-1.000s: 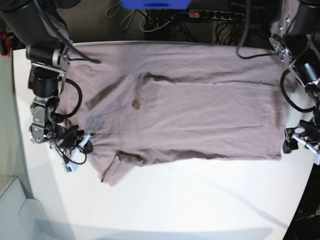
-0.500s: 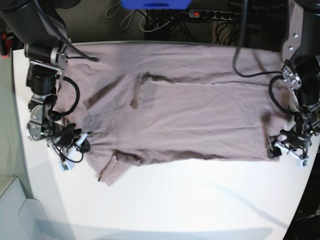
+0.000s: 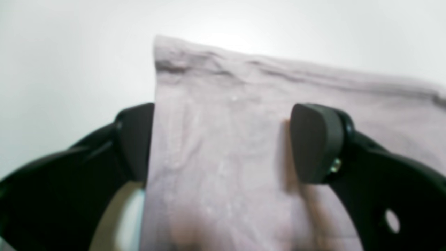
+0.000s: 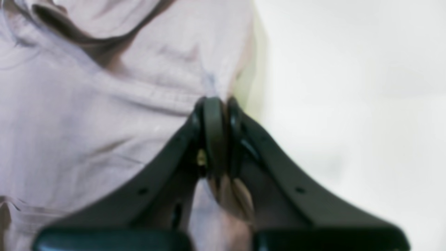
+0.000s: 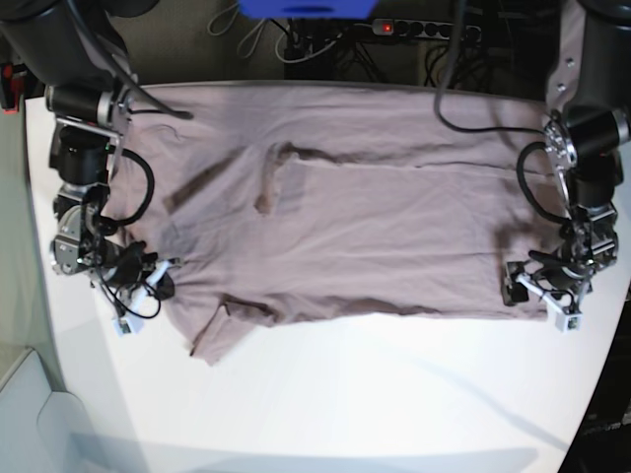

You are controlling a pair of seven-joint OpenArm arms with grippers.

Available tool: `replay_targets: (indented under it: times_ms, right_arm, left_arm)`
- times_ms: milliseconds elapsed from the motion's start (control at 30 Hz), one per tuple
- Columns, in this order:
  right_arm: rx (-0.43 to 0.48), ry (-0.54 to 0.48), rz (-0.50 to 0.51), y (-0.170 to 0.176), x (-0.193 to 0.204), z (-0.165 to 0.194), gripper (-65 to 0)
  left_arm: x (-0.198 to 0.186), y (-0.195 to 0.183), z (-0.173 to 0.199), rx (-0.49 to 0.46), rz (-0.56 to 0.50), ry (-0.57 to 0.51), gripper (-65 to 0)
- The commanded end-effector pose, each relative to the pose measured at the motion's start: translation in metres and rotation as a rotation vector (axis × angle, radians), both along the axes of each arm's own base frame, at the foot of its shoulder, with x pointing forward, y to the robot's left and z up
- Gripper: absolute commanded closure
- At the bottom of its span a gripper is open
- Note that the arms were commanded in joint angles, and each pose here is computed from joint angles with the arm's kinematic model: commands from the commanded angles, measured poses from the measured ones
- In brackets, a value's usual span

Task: Layout the t-shirt on the table in an organized manner, then fold the t-shirt properly
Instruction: 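Move the left gripper to the opposite side and grasp the hem-side edge, then lift the hem-side edge with both grippers and fold it toward the collar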

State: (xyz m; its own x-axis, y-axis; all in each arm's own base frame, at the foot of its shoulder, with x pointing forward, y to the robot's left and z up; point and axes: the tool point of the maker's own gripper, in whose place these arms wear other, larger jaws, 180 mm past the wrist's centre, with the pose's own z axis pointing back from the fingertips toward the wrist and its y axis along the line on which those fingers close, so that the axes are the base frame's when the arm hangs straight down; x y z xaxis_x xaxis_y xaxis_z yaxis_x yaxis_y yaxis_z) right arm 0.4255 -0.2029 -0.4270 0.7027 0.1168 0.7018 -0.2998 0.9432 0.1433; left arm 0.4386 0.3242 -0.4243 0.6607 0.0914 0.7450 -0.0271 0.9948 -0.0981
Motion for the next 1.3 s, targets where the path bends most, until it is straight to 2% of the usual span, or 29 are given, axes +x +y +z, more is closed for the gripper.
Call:
replay_targets:
  times_ms: [0, 67, 133, 200, 333, 367, 433, 500, 633, 733, 900, 1000, 1133, 1267]
  right_arm:
    - [-0.038, 0.005, 0.0, -0.01, 0.003, 0.005, 0.0]
    - [-0.038, 0.005, 0.0, -0.01, 0.003, 0.005, 0.0]
    - [-0.038, 0.005, 0.0, -0.01, 0.003, 0.005, 0.0]
    - [-0.038, 0.005, 0.0, -0.01, 0.003, 0.005, 0.0]
    - [-0.038, 0.005, 0.0, -0.01, 0.003, 0.005, 0.0]
    - [-0.038, 0.005, 0.0, -0.01, 0.003, 0.005, 0.0]
    - [-0.038, 0.005, 0.0, -0.01, 0.003, 0.005, 0.0]
    - [-0.038, 0.005, 0.0, -0.01, 0.003, 0.005, 0.0]
    - [-0.037, -0.005, 0.0, -0.01, 0.006, 0.009, 0.0]
    - [-0.067, -0.04, -0.009, -0.024, 0.01, 0.021, 0.0]
    - [-0.124, -0.097, 0.004, -0.029, 0.001, 0.033, 0.0]
    - [-0.143, -0.096, 0.01, -0.03, -0.003, 0.034, 0.0]
    - [-0.166, -0.073, 0.014, -0.032, -0.009, 0.033, 0.0]
    - [-0.174, -0.101, -0.045, -0.051, -0.011, 0.046, 0.0]
  left_arm:
    - [0.004, 0.01, 0.009, 0.012, 0.014, -0.011, -56.7]
    - [0.002, 0.007, 0.006, 0.008, 0.011, -0.005, -56.4]
    - [0.0, 0.007, 0.004, 0.009, 0.009, 0.001, -51.7]
    - [-0.002, 0.007, 0.002, 0.009, 0.009, 0.007, -38.9]
    - [-0.006, 0.007, -0.003, 0.01, 0.011, 0.017, -2.4]
    - [-0.006, 0.008, -0.002, 0.01, 0.01, 0.016, 0.0]
    - [-0.006, 0.009, -0.001, 0.013, 0.011, 0.013, -2.2]
    - [-0.004, 0.009, 0.001, 0.015, 0.009, 0.008, 0.0]
    - [-0.002, 0.007, 0.004, 0.005, 0.004, -0.005, 0.0]
    - [0.012, 0.012, 0.029, -0.027, 0.036, -0.099, 0.0]
    - [0.006, 0.025, 0.05, -0.097, 0.089, -0.174, 0.0]
    - [0.01, 0.021, 0.064, -0.125, 0.086, -0.211, 0.0]
    - [0.007, 0.015, 0.077, -0.117, 0.055, -0.228, 0.0]
    - [0.011, 0.011, 0.093, -0.123, 0.036, -0.257, 0.0]
